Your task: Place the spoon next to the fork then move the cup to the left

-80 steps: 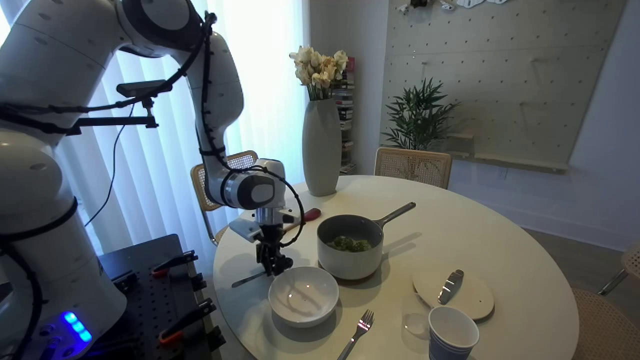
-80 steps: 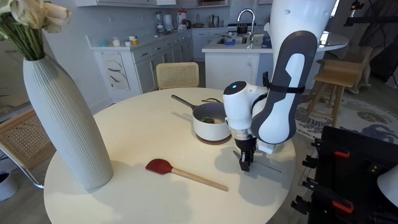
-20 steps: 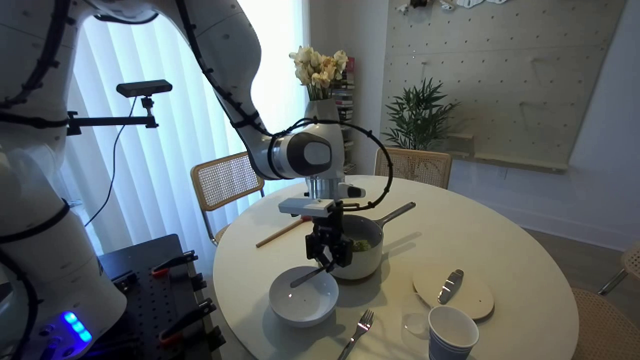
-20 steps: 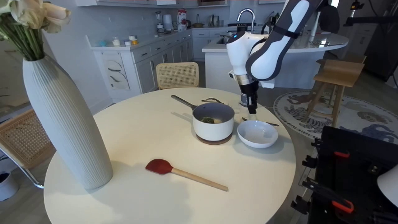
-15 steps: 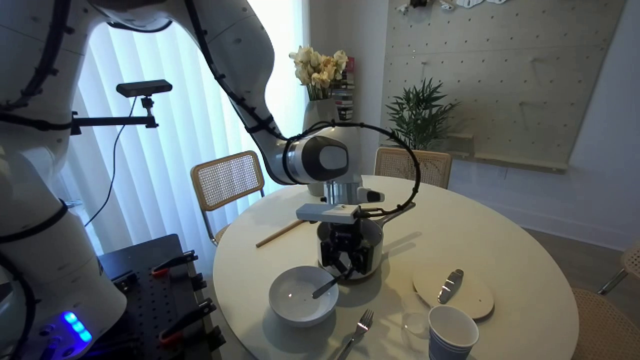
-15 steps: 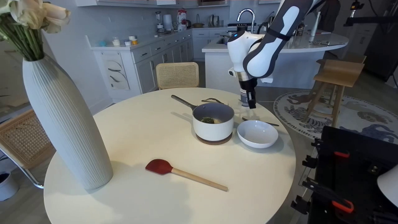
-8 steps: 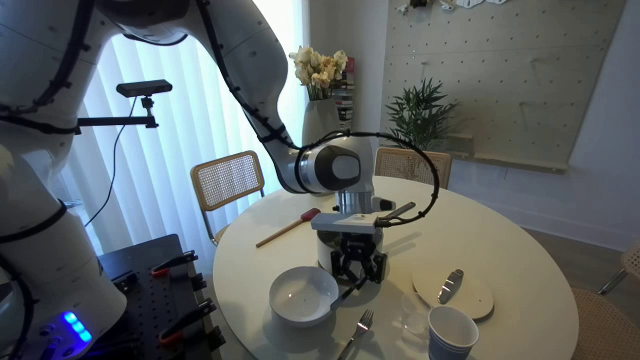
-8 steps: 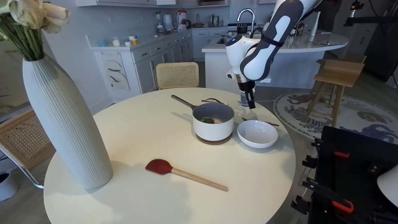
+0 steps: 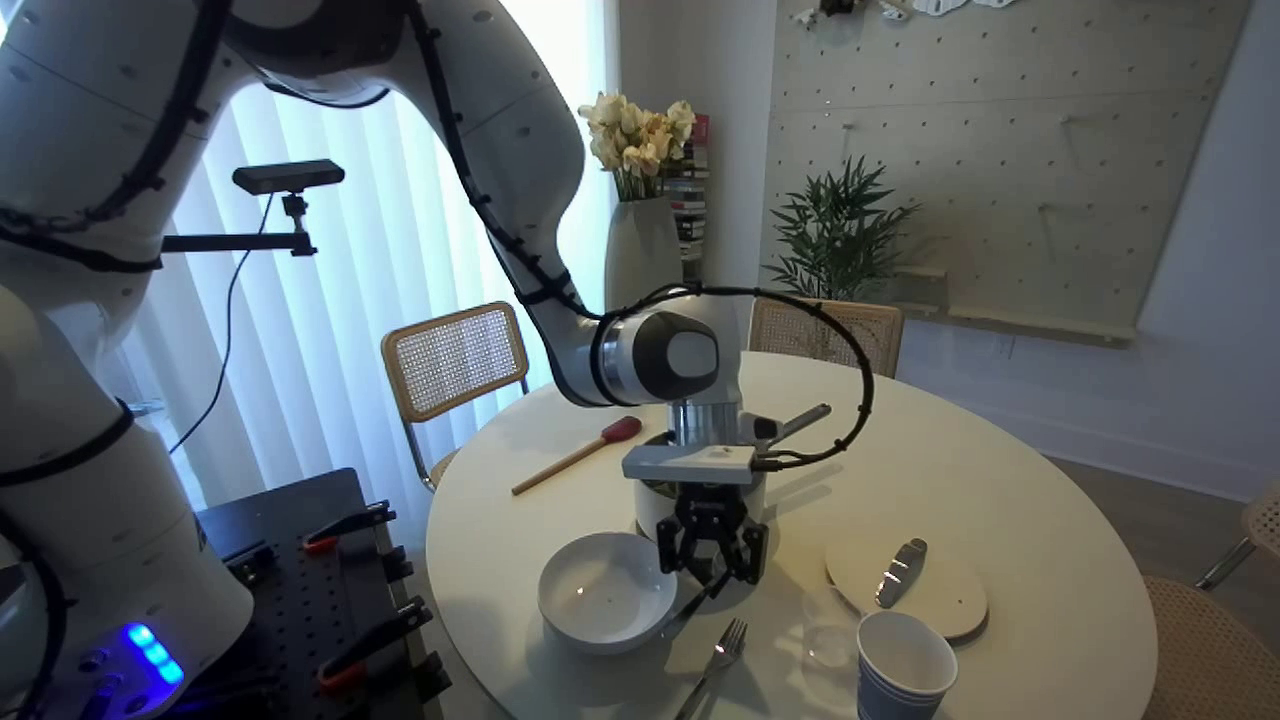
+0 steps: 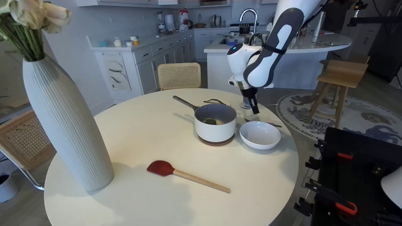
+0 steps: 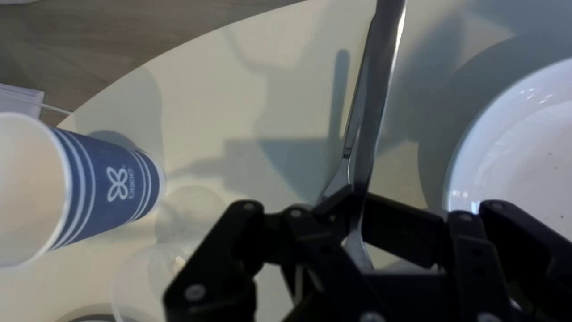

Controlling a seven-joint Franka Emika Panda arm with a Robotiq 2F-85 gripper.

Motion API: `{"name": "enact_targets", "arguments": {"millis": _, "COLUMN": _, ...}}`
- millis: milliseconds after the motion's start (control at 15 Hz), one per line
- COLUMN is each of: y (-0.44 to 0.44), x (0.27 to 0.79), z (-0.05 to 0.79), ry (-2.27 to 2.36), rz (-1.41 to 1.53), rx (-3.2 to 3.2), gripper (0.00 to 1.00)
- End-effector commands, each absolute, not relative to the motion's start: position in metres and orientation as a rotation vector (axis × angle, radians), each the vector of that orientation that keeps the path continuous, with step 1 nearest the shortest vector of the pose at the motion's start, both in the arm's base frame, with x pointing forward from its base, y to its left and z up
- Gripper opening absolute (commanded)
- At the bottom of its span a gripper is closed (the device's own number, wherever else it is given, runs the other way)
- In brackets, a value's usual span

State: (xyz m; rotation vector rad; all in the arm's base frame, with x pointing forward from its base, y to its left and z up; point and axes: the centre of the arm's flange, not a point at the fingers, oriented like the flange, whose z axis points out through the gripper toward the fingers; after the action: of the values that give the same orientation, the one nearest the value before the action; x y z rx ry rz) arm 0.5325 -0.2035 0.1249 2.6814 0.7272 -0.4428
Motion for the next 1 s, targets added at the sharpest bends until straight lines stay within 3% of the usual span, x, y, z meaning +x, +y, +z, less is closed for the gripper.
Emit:
{"name": "enact_targets", "arguments": {"millis": 0, "y": -0.207, "x": 0.532, "z": 0.12, "ry": 0.761, "rz": -0.444, "rx": 2.668, "gripper": 0.0}}
{"name": "enact_targets", "arguments": {"millis": 933, "y": -0.249, "x": 0.499, "z": 0.099, "ry": 0.691, "rz": -0.509, "rx": 2.691, "gripper": 0.0}}
